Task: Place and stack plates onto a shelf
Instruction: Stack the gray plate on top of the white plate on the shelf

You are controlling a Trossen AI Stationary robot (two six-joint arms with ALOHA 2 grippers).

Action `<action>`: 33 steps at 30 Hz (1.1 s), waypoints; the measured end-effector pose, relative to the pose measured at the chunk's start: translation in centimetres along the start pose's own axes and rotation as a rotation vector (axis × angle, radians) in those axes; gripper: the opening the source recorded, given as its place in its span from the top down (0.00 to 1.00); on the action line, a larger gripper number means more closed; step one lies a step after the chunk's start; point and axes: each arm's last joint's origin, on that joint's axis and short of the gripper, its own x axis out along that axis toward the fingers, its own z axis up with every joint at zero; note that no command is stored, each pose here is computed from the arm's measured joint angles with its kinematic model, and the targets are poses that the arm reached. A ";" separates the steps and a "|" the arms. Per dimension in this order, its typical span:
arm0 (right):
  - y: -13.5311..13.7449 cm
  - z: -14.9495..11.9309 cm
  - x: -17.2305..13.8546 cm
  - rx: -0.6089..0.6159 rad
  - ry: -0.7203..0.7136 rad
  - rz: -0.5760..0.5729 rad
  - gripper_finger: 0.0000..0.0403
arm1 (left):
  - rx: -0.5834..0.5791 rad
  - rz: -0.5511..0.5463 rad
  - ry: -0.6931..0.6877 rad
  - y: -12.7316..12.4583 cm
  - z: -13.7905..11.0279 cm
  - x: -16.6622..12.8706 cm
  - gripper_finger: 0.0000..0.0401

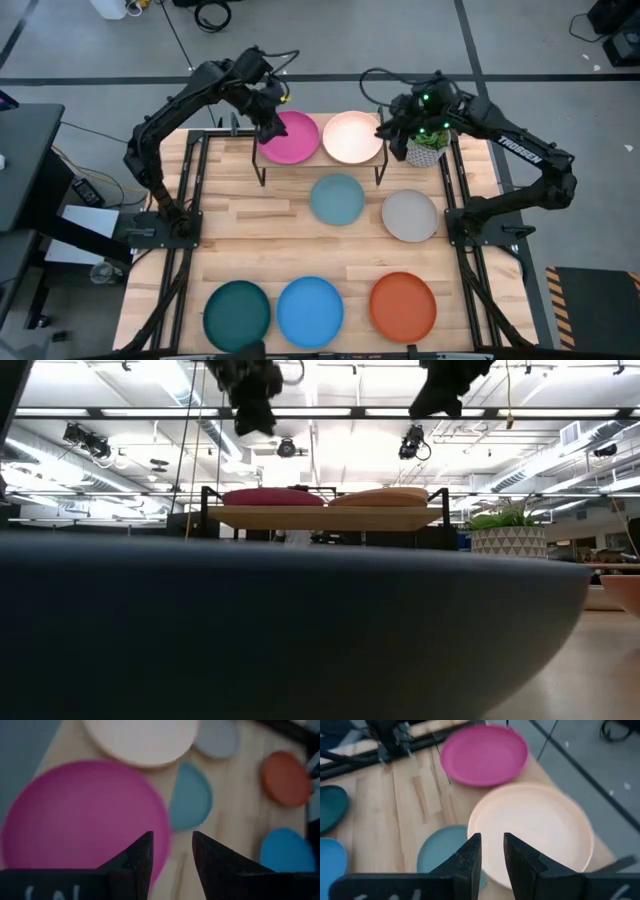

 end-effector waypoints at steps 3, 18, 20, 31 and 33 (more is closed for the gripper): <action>0.5 -0.8 0.9 0.025 0.041 -0.019 0.78 | 0.046 -0.005 -0.086 -1.3 0.2 0.0 0.65; 1.8 -4.9 4.2 0.070 0.239 0.042 0.78 | -0.070 0.025 -0.393 -1.7 -6.7 -0.1 0.65; 2.1 -5.1 4.4 0.075 0.263 0.051 0.78 | -0.089 0.065 -0.437 -1.5 -7.9 -0.8 0.65; 4.1 -3.5 6.8 0.084 0.486 0.102 0.80 | -0.169 0.106 -0.679 0.6 -13.4 -2.2 0.65; 4.2 -3.0 7.0 0.075 0.479 0.101 0.80 | -0.157 0.095 -0.720 1.1 -13.8 -2.2 0.65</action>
